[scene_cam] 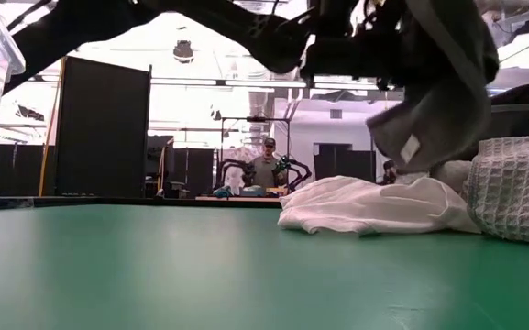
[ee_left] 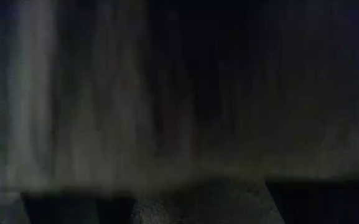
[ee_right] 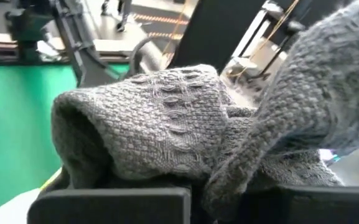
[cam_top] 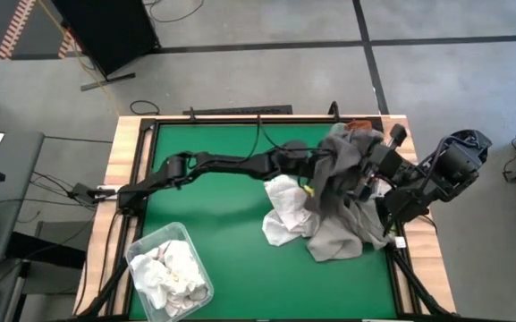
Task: Sort towels by color in basket
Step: Put the gray microfiber towel into the top transparent bin
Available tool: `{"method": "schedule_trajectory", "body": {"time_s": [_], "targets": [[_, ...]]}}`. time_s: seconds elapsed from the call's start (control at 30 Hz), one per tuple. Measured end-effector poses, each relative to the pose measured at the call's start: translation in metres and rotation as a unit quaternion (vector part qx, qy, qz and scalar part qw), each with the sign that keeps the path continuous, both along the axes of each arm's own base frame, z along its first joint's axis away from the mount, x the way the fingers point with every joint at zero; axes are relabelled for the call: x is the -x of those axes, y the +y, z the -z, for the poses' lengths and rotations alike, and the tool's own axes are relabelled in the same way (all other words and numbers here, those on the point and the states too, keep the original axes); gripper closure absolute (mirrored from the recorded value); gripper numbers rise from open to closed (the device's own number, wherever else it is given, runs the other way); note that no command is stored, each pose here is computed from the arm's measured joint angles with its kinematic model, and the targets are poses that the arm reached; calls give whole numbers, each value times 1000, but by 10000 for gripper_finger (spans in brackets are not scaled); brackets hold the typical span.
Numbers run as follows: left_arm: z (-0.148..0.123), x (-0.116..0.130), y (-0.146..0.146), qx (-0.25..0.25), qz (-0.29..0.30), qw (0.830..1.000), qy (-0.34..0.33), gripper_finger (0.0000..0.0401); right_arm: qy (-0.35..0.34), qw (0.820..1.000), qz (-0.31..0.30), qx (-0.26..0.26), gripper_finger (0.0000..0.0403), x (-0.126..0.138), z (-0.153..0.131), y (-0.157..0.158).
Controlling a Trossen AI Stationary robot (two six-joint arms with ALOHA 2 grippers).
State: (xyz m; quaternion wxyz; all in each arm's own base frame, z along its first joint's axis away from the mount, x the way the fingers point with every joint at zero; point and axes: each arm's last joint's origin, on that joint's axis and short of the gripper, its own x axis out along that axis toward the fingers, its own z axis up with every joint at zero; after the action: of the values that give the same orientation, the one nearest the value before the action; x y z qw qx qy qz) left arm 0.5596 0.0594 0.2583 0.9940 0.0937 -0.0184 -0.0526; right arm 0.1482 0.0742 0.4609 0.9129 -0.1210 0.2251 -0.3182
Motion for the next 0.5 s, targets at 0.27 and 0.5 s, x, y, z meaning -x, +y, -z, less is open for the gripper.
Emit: {"method": "schedule_trajectory", "body": {"time_s": [0.27, 0.5], "targets": [[-26, -2, -4, -43, 6, 999, -28, 95, 44, 996, 13, -80, 346, -10, 14, -8], [-21, -1, 5, -61, -4, 998, 24, 95, 109, 982, 72, -138, 345, -26, 46, -25]]}}
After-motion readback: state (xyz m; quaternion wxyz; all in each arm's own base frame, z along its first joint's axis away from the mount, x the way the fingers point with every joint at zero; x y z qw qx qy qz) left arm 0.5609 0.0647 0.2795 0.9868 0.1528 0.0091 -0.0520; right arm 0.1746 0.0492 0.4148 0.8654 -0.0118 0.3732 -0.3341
